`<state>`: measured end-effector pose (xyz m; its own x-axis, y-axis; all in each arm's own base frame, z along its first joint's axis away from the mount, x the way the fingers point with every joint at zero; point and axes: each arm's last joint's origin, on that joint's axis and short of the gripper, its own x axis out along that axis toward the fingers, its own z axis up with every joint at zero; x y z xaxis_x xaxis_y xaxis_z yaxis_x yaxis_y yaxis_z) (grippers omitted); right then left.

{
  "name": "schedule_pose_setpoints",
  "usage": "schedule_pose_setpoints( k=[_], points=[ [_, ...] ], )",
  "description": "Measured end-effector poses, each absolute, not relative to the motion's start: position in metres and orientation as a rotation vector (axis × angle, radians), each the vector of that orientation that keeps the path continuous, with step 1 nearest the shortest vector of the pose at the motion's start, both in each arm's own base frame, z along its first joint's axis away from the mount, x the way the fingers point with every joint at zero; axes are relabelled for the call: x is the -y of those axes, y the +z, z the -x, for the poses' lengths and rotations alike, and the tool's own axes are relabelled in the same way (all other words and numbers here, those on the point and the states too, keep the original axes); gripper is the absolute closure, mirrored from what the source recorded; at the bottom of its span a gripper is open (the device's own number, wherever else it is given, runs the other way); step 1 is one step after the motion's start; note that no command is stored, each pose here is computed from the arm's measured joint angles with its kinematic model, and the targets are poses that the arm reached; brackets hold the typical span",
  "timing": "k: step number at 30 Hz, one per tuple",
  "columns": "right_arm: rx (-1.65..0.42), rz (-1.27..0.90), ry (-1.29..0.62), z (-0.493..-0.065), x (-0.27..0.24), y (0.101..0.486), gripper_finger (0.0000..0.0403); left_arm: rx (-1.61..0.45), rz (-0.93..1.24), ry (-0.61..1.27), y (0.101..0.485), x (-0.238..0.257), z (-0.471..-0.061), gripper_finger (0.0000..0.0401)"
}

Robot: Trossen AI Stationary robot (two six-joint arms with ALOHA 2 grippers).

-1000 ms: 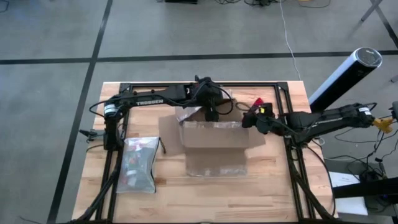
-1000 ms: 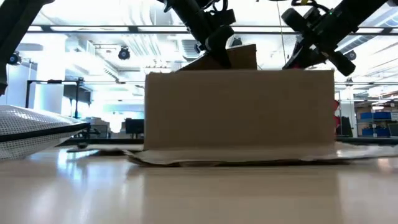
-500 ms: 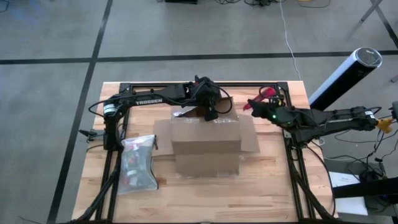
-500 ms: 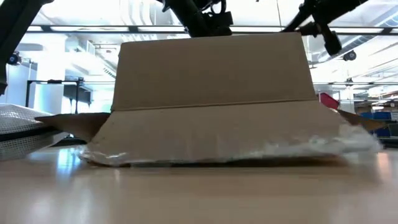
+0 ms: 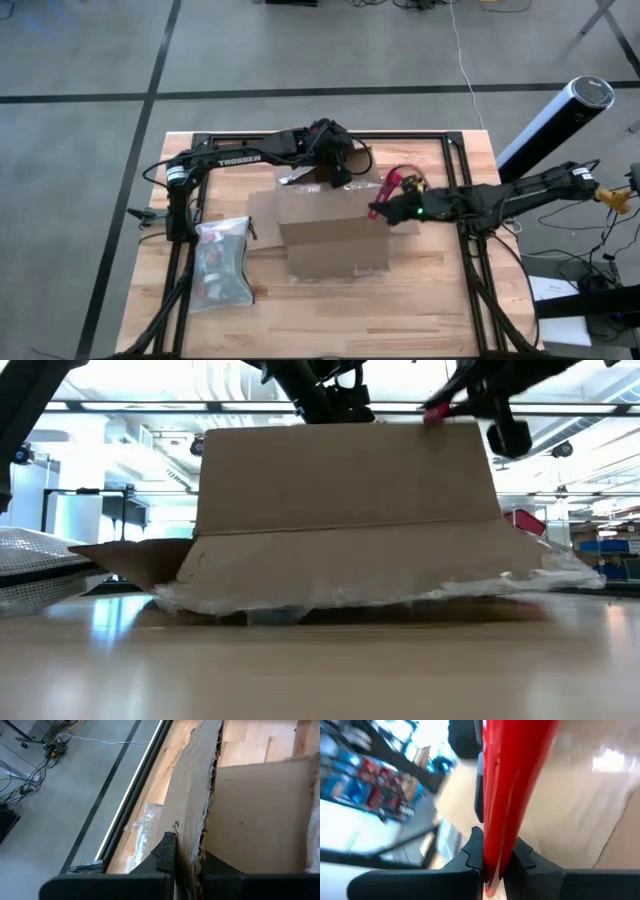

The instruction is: Unpack boxes

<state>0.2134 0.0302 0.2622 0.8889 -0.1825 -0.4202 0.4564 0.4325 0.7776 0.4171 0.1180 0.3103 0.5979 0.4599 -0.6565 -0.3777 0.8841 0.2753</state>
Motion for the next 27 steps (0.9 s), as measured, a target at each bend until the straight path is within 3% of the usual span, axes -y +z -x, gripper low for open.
schedule_pose_setpoints(
  k=[7,21,27],
  points=[
    [-0.488,-1.006,-0.582,-0.214,-0.03,0.233,0.0387,-0.758,-0.072,0.378,0.314,-0.115,-0.42,0.0346],
    [-0.499,-0.964,-0.748,-0.2,-0.017,0.23,0.0387,-0.691,-0.04,0.241,0.363,-0.104,-0.402,0.0114],
    [-0.505,-0.914,-0.836,-0.192,-0.011,0.228,0.0387,-0.922,-0.122,0.35,0.357,-0.115,-0.381,0.0098]
  ],
)
